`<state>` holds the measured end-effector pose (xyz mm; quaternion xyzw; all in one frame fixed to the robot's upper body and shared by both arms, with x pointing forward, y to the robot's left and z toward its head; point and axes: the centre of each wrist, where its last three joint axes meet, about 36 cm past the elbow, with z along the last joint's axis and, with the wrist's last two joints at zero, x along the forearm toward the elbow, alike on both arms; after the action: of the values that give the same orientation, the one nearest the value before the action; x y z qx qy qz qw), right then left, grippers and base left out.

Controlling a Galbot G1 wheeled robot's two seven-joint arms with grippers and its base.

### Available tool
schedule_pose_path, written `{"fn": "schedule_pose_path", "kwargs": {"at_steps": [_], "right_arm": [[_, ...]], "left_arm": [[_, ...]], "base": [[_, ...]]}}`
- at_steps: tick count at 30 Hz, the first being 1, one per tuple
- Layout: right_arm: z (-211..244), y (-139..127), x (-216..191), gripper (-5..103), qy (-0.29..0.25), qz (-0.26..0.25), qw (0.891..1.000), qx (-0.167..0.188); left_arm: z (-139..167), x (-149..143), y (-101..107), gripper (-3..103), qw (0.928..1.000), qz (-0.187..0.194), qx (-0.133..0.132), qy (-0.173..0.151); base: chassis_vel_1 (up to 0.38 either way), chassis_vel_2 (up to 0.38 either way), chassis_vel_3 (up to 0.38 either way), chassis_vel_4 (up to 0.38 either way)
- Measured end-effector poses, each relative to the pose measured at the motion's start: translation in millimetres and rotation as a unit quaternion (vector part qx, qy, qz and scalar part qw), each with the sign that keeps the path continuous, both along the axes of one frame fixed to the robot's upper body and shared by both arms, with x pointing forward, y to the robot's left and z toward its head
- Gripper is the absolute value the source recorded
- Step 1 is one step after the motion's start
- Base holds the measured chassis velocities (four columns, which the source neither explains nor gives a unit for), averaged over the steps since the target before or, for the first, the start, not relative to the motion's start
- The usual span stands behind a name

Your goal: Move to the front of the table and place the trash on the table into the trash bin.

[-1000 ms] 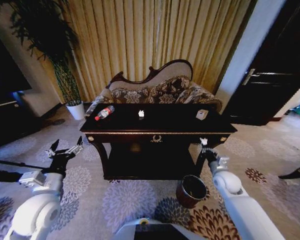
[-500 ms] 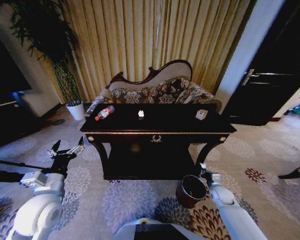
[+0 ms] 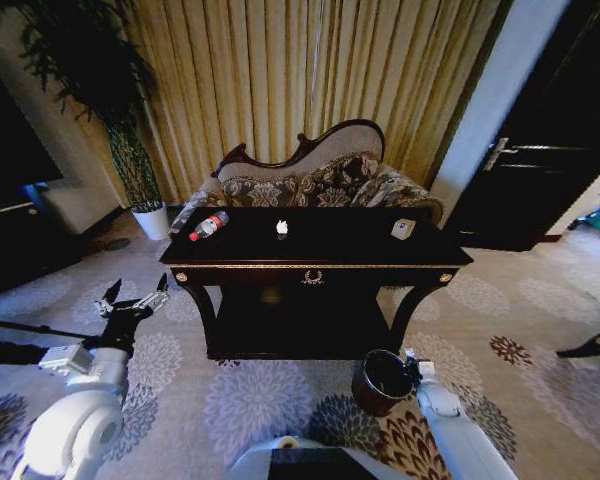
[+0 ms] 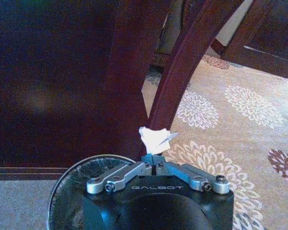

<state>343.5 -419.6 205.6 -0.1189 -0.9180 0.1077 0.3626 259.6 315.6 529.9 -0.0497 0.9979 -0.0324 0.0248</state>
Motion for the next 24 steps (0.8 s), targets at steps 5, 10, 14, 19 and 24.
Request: {"fn": "schedule_pose_path", "kwargs": {"at_steps": [5, 10, 14, 19, 24], "right_arm": [[2.5, 1.2, -1.4, 10, -0.003, -0.001, 1.000, 0.003], [2.5, 6.6, -3.8, 26, -0.006, -0.003, 1.000, 0.008], [3.2, 9.8, -4.9, 42, -0.008, -0.002, 1.000, 0.010], [6.2, 11.6, -5.1, 58, -0.010, -0.002, 1.000, 0.011], [17.7, 15.7, -1.7, 80, -0.022, -0.009, 0.999, 0.036]], "left_arm": [[3.2, -3.8, -1.0, 100, 1.0000, 0.002, 0.000, -0.003], [1.3, -7.6, -1.9, 100, 1.0000, 0.007, 0.004, -0.005], [2.5, -8.3, -2.8, 100, 0.9999, 0.006, 0.005, -0.008], [2.4, -8.8, -2.7, 100, 0.9999, 0.011, 0.005, -0.008], [2.2, -10.7, -1.8, 100, 0.9998, 0.016, 0.005, -0.007]], "base": [[0.000, 0.000, 0.000, 0.000], [0.000, 0.000, 0.000, 0.000], [0.000, 0.000, 0.000, 0.000], [0.000, 0.000, 0.000, 0.000], [0.000, 0.000, 0.000, 0.000]]}}
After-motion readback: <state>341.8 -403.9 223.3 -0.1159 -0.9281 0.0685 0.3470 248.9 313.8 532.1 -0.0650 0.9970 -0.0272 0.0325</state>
